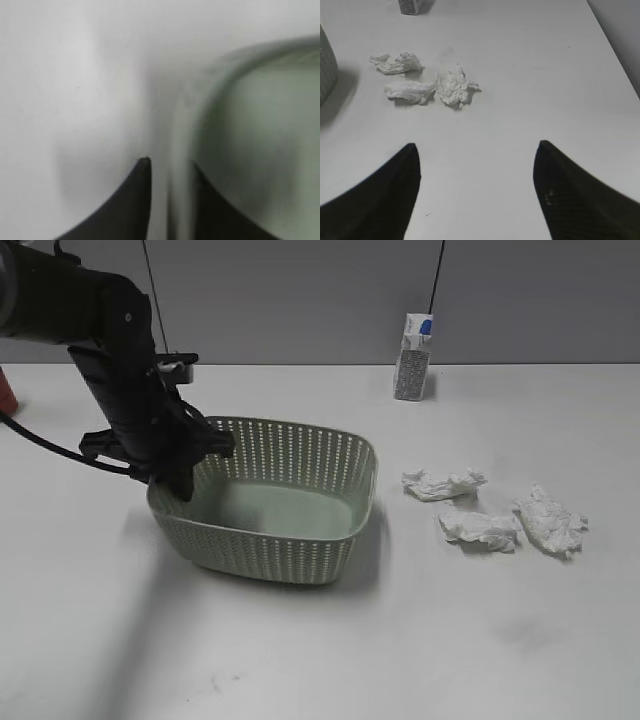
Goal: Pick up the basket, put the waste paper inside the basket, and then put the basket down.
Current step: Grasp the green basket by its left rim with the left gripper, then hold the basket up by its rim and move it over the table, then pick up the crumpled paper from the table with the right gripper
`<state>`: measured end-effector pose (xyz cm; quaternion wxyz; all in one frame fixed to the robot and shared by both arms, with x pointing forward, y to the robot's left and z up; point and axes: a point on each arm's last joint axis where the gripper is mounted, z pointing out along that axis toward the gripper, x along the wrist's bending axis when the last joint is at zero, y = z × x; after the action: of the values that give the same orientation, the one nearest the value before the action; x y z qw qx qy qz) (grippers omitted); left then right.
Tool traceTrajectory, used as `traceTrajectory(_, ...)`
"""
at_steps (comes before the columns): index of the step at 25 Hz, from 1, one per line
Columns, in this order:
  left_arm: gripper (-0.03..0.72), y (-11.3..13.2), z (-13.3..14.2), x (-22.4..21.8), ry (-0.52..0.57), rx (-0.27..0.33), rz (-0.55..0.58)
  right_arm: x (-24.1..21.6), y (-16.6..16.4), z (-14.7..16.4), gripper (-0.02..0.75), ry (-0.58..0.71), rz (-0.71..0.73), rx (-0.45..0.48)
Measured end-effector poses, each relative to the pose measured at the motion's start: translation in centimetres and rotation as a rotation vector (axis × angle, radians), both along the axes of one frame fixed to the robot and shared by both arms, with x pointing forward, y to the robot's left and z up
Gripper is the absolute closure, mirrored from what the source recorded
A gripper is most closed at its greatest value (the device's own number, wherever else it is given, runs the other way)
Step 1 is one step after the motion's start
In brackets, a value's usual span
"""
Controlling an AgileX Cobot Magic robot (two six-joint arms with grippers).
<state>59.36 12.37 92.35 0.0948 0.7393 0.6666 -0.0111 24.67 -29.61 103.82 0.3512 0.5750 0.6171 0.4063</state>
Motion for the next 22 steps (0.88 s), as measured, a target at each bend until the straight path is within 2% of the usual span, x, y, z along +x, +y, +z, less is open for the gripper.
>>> traceTrajectory(1, 0.610, 0.0, 0.2, -0.1, 0.002, -0.004, 0.002, 0.0, 0.0, 0.0, 0.174, 0.000, 0.001, 0.001)
traceTrajectory(3, 0.669, 0.0, 1.0, -0.3, -0.003, -0.013, 0.002, 0.0, 0.0, 0.0, 0.174, 0.000, 0.001, 0.002)
traceTrajectory(10, 0.685, -0.2, 5.8, -1.3, -0.105, -0.069, -0.013, 0.3, 0.0, 0.3, 0.174, 0.006, 0.001, 0.001)
traceTrajectory(12, 0.685, -0.7, 5.9, -1.6, -0.108, -0.070, -0.028, 1.7, 0.2, 0.6, 0.174, 0.067, 0.001, -0.001)
traceTrajectory(15, 0.685, -1.7, 5.6, -2.1, -0.101, -0.067, -0.057, 5.4, 0.6, 0.6, 0.174, 0.241, 0.004, 0.000)
traceTrajectory(18, 0.685, -2.1, 5.4, -2.2, -0.093, -0.066, -0.066, 10.5, 1.3, -0.1, 0.175, 0.413, 0.012, 0.015)
traceTrajectory(22, 0.685, -2.1, 5.3, -2.2, -0.092, -0.064, -0.067, 17.9, 2.4, -1.8, 0.175, 0.523, 0.055, 0.036)
